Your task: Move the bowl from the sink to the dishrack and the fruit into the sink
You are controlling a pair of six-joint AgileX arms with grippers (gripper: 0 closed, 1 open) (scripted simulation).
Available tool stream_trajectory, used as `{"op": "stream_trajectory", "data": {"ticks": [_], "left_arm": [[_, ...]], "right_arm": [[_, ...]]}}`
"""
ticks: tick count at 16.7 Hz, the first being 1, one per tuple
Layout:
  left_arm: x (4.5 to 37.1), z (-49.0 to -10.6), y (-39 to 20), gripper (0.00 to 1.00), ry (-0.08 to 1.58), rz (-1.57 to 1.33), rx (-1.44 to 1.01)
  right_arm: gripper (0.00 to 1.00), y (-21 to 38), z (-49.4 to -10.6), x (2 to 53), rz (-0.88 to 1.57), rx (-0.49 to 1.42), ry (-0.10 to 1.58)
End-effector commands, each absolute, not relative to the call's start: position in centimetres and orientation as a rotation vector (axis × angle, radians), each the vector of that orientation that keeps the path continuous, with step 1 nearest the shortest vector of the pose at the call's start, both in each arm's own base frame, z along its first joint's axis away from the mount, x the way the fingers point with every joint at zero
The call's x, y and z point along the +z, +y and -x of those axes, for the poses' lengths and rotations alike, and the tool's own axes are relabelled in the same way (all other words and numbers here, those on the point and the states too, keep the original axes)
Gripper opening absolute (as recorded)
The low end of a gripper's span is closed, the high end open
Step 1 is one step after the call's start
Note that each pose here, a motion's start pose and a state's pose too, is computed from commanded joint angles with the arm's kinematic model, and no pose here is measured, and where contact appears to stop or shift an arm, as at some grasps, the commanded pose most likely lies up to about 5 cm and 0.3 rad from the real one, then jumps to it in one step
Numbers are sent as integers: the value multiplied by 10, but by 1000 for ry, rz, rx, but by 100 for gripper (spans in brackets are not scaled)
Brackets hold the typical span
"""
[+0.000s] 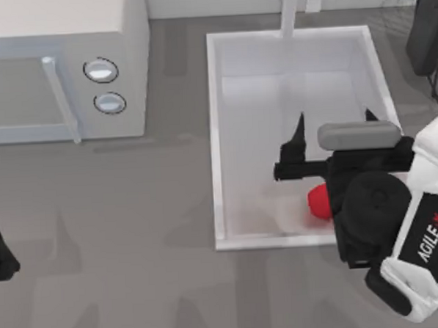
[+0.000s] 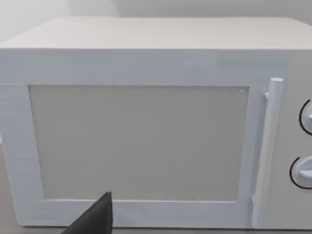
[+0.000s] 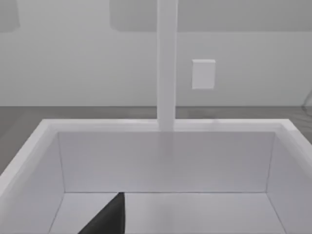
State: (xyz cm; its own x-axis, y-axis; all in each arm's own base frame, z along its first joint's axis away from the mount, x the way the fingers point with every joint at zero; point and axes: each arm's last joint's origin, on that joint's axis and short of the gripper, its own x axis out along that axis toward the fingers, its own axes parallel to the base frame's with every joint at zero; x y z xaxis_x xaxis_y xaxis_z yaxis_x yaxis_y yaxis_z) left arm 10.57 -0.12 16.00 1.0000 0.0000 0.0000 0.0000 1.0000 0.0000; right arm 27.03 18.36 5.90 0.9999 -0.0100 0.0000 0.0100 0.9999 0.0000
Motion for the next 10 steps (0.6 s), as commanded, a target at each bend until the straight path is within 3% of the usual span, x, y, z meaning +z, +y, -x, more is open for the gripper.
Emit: {"op": "stream_trajectory", "data": {"ticks": [10], "left_arm": [[160, -106, -1, 100, 0, 0, 0]], "right_arm": [[100, 160, -274, 73, 30, -22, 44]]}}
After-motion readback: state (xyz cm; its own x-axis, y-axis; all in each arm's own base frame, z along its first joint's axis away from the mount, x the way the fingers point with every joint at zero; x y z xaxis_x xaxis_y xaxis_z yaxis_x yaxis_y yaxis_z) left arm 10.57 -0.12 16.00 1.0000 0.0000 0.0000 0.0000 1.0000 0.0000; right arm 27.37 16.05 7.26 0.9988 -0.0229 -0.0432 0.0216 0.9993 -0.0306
